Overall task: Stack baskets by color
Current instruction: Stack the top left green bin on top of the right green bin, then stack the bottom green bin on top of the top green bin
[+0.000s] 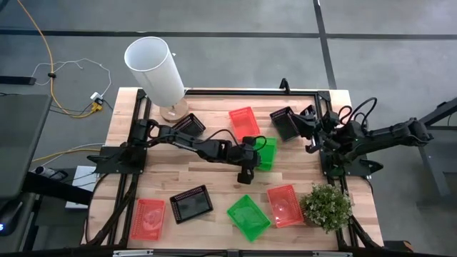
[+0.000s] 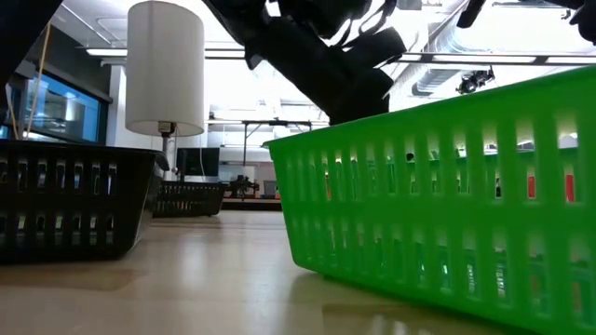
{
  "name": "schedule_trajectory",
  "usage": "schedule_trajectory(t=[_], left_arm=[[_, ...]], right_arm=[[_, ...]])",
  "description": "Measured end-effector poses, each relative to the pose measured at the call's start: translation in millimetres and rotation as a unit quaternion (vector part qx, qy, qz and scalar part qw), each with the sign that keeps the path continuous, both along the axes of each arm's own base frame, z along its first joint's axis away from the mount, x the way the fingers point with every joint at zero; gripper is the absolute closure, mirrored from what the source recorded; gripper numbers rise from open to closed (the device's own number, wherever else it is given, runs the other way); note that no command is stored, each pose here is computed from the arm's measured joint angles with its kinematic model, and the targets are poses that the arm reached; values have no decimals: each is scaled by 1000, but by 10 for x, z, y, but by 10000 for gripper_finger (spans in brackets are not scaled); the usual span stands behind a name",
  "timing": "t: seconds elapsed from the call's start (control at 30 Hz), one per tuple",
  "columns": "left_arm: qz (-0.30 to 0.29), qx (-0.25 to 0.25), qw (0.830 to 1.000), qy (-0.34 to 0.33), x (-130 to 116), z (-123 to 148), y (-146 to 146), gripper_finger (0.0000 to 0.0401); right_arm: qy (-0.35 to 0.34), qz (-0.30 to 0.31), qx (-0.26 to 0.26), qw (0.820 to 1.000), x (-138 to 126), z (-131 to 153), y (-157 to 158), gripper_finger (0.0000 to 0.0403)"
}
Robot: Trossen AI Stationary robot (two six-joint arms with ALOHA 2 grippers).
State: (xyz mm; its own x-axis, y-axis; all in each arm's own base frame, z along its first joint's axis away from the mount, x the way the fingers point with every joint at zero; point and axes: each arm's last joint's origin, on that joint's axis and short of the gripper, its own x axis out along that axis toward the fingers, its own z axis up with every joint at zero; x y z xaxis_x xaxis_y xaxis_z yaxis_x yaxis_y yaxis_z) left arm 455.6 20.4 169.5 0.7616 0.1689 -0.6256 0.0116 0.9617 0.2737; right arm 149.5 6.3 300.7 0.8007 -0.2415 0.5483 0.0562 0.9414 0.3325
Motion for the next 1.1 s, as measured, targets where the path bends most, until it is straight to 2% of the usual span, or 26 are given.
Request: schedule_trajectory(t=[0.17,0.3,0.43,0.67,0.77,0.87,1.0,1.1], left_arm=[[-8,15,1000,12,-10,-13,-55,394],[-26,35,999,27,-23,-29,-116,371],[-33,41,998,35,-48,11,-156,335],[0,69,996,52,-146,184,-132,257],[19,78,995,59,-205,420,-119,229],[37,55,997,45,-295,789,-85,213],[74,-23,997,10,-582,1302,-12,209],[90,-89,991,-51,-881,1712,34,211]], right_arm=[[1,0,0,1000,1,-2,0,402],[1,0,0,1000,2,-2,0,402],[4,0,-1,1000,4,-6,0,402],[13,0,-1,1000,13,-20,1,402],[14,0,-1,1000,15,-23,2,402],[16,9,12,1000,23,-32,2,402],[21,18,25,999,40,-50,5,402],[33,19,24,999,57,-73,7,402]])
